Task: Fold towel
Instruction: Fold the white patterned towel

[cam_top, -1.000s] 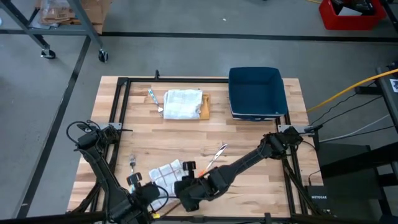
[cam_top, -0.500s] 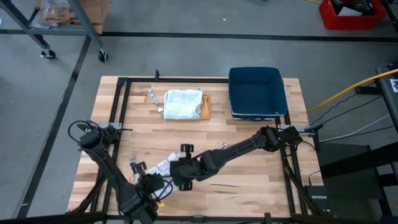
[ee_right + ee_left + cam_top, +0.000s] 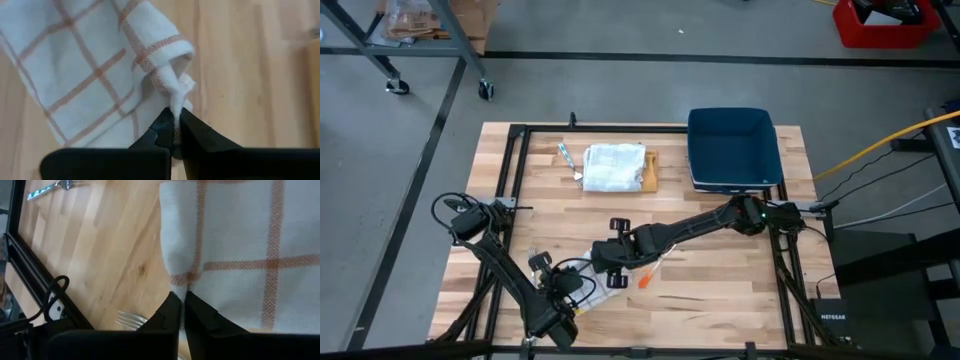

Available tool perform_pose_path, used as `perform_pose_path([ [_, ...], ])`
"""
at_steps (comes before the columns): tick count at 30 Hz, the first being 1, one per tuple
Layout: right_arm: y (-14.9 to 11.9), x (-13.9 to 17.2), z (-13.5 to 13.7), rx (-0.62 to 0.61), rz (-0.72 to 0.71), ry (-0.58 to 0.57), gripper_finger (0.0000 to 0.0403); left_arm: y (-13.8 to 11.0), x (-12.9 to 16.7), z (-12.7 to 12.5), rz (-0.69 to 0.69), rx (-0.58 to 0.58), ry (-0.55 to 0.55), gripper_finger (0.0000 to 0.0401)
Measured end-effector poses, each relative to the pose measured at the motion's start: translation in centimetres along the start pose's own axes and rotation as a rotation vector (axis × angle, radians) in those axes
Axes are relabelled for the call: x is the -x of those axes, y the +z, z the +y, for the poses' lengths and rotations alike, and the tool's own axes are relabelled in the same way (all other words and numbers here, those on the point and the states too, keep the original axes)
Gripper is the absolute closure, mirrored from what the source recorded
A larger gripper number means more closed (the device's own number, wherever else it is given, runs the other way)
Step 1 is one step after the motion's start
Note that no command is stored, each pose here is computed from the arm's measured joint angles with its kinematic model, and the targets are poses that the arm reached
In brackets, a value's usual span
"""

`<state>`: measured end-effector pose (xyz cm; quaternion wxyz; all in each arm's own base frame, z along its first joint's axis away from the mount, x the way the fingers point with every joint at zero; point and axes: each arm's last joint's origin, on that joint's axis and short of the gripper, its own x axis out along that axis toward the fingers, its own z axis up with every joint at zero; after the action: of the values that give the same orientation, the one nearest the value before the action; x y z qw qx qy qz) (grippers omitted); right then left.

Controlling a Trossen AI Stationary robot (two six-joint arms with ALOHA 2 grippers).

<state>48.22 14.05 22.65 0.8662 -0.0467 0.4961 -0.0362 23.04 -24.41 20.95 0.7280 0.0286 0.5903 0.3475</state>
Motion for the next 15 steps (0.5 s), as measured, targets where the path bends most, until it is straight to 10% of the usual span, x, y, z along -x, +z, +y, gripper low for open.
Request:
perform_pose_path([
  [15, -0.7, -2.2, 0.0, 0.038, -0.039, -0.057, 0.0259, 0.0, -0.1, 0.0, 0.007, -0.025, 0.001, 0.0281],
])
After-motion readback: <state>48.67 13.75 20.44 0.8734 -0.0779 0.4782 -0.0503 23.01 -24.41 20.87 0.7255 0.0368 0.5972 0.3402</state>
